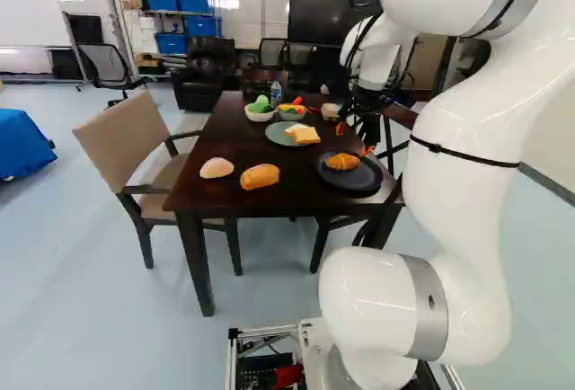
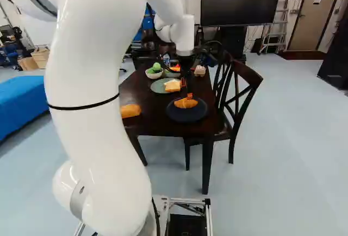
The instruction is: Move the croissant to the empty plate
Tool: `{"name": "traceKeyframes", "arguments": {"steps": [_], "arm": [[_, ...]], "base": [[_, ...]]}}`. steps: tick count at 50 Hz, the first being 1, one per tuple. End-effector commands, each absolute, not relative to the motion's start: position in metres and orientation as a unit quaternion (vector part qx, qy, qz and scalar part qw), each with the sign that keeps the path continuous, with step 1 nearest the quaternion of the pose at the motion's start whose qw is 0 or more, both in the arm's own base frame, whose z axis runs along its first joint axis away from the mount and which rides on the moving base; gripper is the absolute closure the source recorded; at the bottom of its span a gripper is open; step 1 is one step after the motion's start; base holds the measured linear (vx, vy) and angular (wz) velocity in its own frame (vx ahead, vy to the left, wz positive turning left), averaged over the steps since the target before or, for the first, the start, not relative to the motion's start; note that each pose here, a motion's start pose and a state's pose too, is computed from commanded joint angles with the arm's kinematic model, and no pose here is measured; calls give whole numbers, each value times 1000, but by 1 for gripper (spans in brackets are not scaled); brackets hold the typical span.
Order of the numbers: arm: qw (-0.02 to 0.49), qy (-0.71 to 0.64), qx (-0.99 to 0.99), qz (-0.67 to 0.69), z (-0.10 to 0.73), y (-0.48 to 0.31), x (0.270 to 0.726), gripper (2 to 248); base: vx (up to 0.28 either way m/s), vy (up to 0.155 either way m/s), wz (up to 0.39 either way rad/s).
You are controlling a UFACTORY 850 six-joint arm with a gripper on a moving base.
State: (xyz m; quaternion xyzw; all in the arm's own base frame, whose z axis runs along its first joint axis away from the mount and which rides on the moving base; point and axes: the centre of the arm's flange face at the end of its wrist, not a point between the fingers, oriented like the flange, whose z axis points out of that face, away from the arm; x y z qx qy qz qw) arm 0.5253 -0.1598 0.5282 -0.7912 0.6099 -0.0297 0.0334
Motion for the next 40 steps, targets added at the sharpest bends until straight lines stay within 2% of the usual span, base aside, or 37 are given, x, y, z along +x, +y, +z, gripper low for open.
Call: {"name": "traceKeyframes", "arguments": {"steps": [40], "arm": [[31, 602, -797, -31, 589, -149, 504, 3]], "base": [[0, 0, 0]]}}
